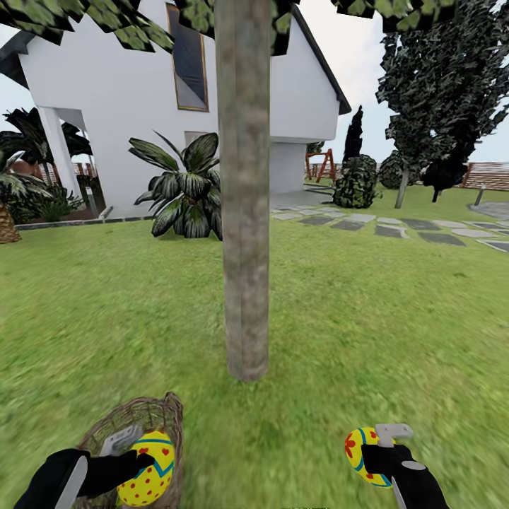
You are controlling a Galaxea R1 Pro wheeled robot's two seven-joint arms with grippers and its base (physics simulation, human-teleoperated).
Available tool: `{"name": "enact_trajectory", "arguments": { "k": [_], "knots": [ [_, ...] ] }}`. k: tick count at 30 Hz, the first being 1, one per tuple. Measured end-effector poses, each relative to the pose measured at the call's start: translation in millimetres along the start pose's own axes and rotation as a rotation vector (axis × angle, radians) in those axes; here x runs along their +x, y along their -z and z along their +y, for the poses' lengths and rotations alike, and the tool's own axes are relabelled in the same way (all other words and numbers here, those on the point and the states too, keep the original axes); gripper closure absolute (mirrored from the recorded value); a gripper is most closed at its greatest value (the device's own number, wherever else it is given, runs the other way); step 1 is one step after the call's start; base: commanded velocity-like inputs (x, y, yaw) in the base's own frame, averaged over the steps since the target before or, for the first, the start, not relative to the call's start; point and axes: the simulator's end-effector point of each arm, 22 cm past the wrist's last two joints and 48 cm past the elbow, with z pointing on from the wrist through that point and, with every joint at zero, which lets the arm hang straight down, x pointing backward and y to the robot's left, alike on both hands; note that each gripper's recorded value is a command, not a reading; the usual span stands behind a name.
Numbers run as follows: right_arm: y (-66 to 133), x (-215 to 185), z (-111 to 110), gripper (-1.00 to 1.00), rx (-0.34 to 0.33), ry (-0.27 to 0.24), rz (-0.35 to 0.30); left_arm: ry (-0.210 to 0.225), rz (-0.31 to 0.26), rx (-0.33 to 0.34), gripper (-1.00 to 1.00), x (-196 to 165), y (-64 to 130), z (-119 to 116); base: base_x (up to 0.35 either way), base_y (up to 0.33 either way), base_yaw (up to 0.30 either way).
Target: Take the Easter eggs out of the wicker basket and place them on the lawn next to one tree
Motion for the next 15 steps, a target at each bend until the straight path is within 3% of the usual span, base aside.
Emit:
{"name": "enact_trajectory", "arguments": {
  "k": [5, 15],
  "knots": [
    [1.3, -1.4, -0.6, 1.00, 0.000, -0.001, 0.000, 0.000, 0.000, 0.000, 1.00, -0.8, 1.6, -1.1, -0.175, -0.275, 0.268],
    [1.5, -1.7, -0.9, 1.00, 0.001, -0.001, -0.001, -0.008, -0.012, 0.005, 1.00, -2.9, 0.7, -4.2, -0.137, -0.275, 0.016]
  ]
}}
